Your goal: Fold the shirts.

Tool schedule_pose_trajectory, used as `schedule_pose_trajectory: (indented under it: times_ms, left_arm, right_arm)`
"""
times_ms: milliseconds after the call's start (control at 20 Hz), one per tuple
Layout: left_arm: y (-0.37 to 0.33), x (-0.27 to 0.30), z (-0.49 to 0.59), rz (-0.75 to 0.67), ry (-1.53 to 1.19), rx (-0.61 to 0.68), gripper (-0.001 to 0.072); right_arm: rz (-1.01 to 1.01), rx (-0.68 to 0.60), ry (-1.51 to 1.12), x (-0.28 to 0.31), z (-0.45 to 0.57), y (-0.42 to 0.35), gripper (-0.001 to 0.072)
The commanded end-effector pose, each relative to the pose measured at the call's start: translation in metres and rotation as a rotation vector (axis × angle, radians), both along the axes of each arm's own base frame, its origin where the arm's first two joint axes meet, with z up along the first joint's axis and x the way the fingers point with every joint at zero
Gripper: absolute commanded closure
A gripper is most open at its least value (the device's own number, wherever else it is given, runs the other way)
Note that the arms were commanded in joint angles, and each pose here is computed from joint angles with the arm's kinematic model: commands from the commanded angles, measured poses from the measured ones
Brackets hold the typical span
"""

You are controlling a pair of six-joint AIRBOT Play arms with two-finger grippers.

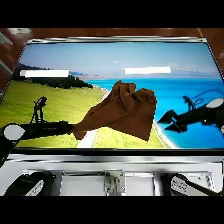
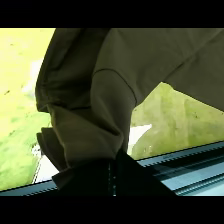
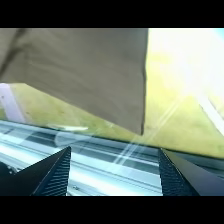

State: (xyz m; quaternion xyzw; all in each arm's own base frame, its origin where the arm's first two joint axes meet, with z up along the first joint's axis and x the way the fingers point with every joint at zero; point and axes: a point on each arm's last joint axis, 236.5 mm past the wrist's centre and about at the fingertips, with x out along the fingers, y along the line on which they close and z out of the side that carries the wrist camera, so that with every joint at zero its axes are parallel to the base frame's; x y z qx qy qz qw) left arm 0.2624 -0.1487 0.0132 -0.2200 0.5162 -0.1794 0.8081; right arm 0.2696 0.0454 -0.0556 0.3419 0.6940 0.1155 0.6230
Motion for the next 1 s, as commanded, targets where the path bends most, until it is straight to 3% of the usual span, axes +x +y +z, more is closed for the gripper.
schedule_pose_trajectory:
  times_ms: [0,300,500,550,700,950]
  left_arm:
    - [-0.005,-0.001,0.002,0.003,0.008,-0.027,0.0665]
    - [-0.005,-0.001,0.003,0.004,0.008,-0.03,0.0665]
    - [-0.005,-0.001,0.003,0.004,0.009,-0.03,0.0665]
    - [-0.005,-0.001,0.003,0.004,0.008,-0.03,0.0665]
    - [-0.004,0.001,0.004,-0.009,-0.011,-0.021,0.0665]
    - [0.014,0.035,0.069,-0.036,-0.226,0.103,0.0666]
  right_arm:
    - [-0.09,-0.027,0.053,-0.034,-0.049,0.014,0.0053]
    - [-0.145,-0.098,-0.009,-0.009,-0.065,0.033,0.0055]
    - [-0.118,-0.024,0.016,-0.008,-0.074,0.073,0.008]
    - [-0.126,-0.015,0.003,-0.003,-0.074,0.08,0.0173]
    - [-0.147,0.006,-0.051,0.016,-0.064,0.089,0.0641]
    - [0.164,0.068,-0.475,0.063,0.065,0.09,0.0637]
